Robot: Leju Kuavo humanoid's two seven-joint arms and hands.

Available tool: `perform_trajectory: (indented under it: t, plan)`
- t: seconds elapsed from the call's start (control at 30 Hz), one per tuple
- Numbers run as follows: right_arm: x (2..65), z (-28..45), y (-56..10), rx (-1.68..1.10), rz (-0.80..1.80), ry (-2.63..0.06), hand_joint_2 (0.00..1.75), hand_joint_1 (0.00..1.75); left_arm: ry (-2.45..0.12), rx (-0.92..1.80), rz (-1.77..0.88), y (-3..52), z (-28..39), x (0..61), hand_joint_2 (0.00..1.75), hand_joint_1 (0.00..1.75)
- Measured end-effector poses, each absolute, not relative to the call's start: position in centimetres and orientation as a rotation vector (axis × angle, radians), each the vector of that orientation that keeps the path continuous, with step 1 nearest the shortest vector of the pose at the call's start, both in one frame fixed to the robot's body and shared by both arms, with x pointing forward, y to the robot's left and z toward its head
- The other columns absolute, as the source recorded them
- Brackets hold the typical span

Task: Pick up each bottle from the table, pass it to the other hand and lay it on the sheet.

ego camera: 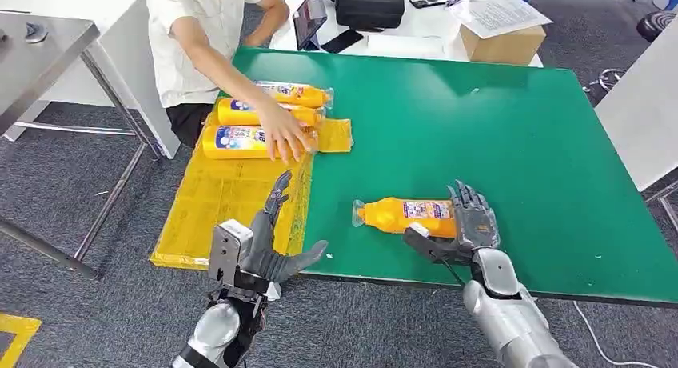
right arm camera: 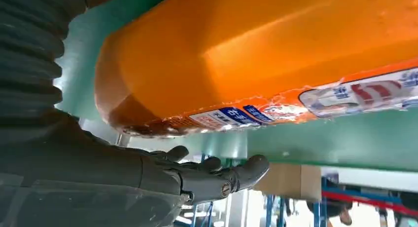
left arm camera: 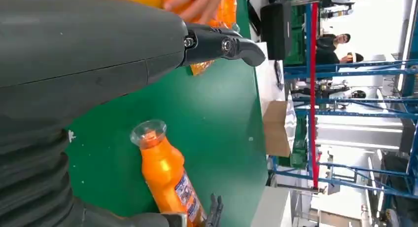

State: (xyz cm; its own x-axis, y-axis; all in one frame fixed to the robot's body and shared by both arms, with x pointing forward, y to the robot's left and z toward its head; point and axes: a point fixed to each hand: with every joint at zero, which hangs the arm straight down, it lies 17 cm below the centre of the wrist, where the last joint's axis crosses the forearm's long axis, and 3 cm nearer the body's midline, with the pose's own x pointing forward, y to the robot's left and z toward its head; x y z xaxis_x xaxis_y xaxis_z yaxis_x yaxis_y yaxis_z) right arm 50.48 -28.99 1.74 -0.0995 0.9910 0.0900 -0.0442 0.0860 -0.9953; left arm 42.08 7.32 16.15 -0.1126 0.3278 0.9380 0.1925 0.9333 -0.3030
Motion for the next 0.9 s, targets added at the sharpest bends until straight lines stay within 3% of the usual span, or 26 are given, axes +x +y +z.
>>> perform_trajectory:
  t: [0.07,0.1,0.13,0.17,0.63,0.9]
  plan:
    - [50.6,1.6,-29.2,-1.055,1.237,-1.286,1.75,0.0,-1.694,-0.398,0.12,7.4,16.1,42.1,1.75,0.0]
    - [50.6,1.5,-29.2,-1.049,1.235,-1.283,1.75,0.4,-1.693,-0.398,0.12,7.3,16.1,42.1,1.75,0.0]
    - [50.5,1.4,-29.2,-1.039,1.234,-1.28,1.75,1.54,-1.693,-0.398,0.12,7.4,16.1,42.1,1.75,0.0]
    - [50.5,1.1,-29.2,-1.025,1.237,-1.274,1.75,1.75,-1.692,-0.398,0.12,7.3,16.1,42.1,1.75,0.0]
    - [48.4,-0.7,-27.3,-0.592,1.15,-1.404,1.75,1.75,-1.694,-0.439,0.129,7.0,16.6,42.5,1.75,0.0]
    - [45.6,1.4,-22.7,-0.377,1.067,-1.645,1.75,1.75,-1.638,-0.672,0.265,6.2,17.6,42.2,1.75,0.0]
